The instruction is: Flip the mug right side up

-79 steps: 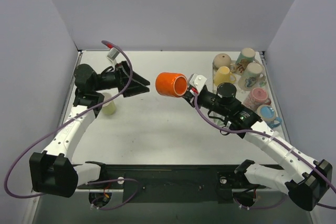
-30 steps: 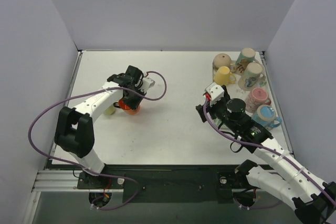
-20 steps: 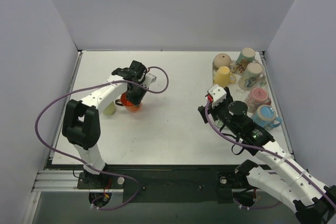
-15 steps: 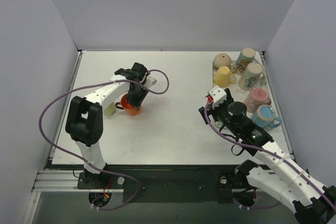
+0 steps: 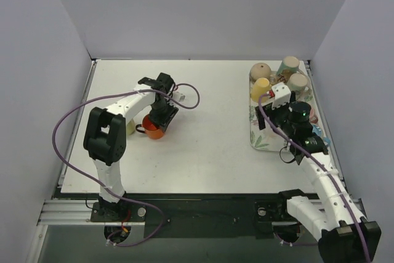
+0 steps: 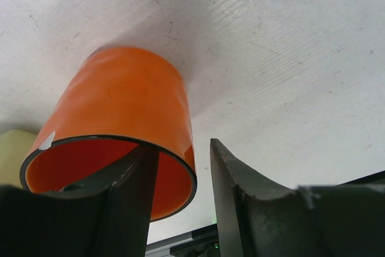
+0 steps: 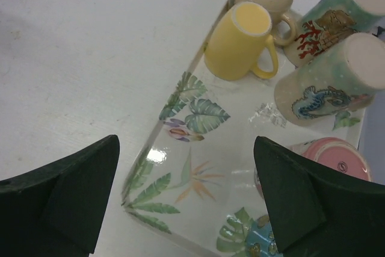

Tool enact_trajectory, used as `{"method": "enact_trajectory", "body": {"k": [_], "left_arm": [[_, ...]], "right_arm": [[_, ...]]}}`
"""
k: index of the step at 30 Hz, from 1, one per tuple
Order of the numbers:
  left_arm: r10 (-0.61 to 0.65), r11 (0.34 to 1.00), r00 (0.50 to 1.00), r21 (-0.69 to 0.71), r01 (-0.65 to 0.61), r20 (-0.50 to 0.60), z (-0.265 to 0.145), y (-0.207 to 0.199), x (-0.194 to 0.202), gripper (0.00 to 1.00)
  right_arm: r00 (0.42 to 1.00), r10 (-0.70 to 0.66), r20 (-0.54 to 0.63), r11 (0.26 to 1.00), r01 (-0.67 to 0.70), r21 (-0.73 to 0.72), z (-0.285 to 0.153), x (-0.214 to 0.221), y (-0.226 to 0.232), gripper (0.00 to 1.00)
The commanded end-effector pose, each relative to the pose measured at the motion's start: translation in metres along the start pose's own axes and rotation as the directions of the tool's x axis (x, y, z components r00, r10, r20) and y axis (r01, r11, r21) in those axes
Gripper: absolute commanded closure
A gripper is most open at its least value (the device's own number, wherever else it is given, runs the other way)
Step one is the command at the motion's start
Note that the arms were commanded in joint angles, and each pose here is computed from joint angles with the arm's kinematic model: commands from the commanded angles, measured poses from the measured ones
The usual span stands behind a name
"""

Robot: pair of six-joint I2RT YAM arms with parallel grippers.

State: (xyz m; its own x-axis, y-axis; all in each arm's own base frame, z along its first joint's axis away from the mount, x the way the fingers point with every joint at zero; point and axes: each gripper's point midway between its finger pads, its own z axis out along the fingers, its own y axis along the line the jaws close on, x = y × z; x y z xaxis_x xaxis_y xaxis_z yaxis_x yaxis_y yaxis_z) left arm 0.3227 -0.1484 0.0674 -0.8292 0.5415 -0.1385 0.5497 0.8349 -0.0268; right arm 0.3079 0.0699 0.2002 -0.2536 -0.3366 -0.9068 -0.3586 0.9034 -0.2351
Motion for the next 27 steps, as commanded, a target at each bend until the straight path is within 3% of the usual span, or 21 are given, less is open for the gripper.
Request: {"method": "enact_trajectory", "body": {"k": [1, 6, 11, 15, 18, 27], "left_arm": [[0.033, 0.999, 0.992, 0.014, -0.035, 0.12, -0.042, 0.001, -0.015, 0.51], [0.087, 0.994, 0.936, 0.032, -0.104, 0.34, -0.101, -0.008, -0.036, 0.5], [0.11, 0.981, 0.78, 0.06, -0.186, 0.616, -0.154, -0.025, -0.061, 0.44], [0.093, 0.973, 0.687, 0.081, -0.217, 0.72, -0.171, -0.034, -0.077, 0.38], [0.043, 0.972, 0.725, 0.137, -0.188, 0.687, -0.162, -0.033, -0.087, 0.38], [0.024, 0.968, 0.77, 0.178, -0.178, 0.638, -0.143, -0.028, -0.089, 0.38]], "right_arm": [[0.998, 0.052, 0.037, 0.996, -0.049, -0.072, 0.009, -0.027, -0.034, 0.12], [0.996, 0.022, -0.088, 0.969, -0.043, -0.242, 0.042, -0.018, -0.075, 0.17], [0.98, -0.144, -0.136, 0.914, 0.08, -0.397, 0.074, -0.007, -0.093, 0.21], [0.96, -0.236, -0.149, 0.886, 0.15, -0.439, 0.111, 0.01, -0.108, 0.21], [0.939, -0.291, -0.186, 0.858, 0.169, -0.485, 0.125, 0.026, -0.113, 0.22], [0.826, -0.498, -0.266, 0.743, 0.247, -0.622, 0.159, 0.073, -0.115, 0.24]]}}
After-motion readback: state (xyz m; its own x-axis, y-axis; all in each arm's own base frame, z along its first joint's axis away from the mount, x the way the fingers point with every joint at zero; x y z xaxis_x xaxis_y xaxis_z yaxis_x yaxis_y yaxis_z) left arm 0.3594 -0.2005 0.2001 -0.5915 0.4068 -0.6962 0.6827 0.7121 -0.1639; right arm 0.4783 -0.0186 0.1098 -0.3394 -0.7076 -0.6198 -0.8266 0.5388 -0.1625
